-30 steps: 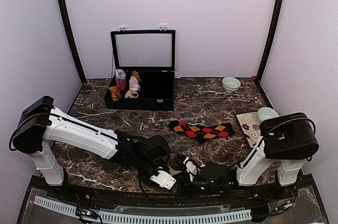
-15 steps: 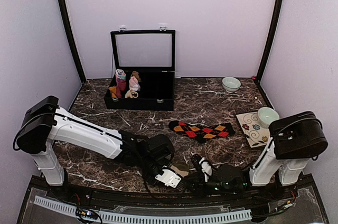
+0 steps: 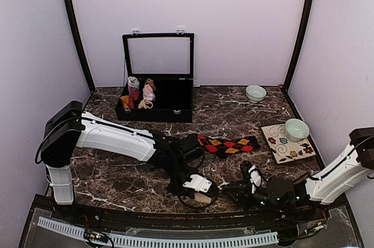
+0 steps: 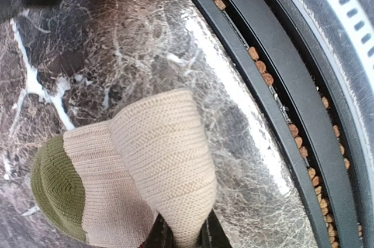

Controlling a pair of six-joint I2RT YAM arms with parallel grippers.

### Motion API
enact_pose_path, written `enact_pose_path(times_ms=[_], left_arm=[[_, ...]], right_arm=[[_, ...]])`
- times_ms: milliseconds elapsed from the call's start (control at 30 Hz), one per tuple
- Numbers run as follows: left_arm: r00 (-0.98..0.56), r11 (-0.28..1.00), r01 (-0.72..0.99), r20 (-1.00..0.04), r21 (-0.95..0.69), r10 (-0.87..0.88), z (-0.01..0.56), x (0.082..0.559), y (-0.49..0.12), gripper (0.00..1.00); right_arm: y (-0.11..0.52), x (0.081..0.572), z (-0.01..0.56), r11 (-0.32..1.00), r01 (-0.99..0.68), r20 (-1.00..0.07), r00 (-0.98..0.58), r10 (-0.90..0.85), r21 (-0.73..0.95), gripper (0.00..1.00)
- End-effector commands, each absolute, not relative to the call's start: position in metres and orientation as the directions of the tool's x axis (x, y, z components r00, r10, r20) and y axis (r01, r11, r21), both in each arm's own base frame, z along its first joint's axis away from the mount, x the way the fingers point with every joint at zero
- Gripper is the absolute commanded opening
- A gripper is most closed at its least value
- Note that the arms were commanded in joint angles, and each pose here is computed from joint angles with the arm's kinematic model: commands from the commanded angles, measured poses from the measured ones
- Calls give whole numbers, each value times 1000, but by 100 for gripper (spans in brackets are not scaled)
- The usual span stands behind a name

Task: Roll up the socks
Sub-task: Roll the sock at the center of the board.

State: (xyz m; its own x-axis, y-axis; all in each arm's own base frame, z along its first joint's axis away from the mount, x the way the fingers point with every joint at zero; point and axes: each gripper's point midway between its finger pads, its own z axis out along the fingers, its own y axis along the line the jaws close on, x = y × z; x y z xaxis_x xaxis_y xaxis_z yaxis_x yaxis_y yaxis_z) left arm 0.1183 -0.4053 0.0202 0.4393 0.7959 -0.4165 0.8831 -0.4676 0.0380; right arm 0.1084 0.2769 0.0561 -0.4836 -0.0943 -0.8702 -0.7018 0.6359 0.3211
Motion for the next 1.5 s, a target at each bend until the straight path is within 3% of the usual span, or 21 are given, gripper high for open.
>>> enact_pose_path(times_ms=[0,167,333,733,900,1133,1467], left_arm=[[244,-277,918,-145,-283,959,-49,108,-330,0],[144,-143,949,-15,-281,989,-70,124,-298,0],[60,-41,929,40,-369,997,-68,115,-273,0],[108,-61,877,71,-477,992,-85,103,-274,0],[155,-78,839,98,-538,983,-91,103,-278,0],[192,-74,763,117,-642,974,-90,95,-283,0],[194,-50,762,154,-645,969,-102,98,-280,0]], right_arm=[[269,109,55,639,-746,-891,-403,-209,188,37],[272,99,63,574,-805,-899,-354,-259,152,37],[290,88,62,483,-872,-893,-283,-350,87,35],[358,77,65,287,-947,-843,-35,-537,-143,36],[375,69,75,225,-964,-852,6,-523,-145,35],[377,67,74,204,-964,-854,40,-518,-168,33],[386,85,62,209,-956,-852,69,-519,-205,31]])
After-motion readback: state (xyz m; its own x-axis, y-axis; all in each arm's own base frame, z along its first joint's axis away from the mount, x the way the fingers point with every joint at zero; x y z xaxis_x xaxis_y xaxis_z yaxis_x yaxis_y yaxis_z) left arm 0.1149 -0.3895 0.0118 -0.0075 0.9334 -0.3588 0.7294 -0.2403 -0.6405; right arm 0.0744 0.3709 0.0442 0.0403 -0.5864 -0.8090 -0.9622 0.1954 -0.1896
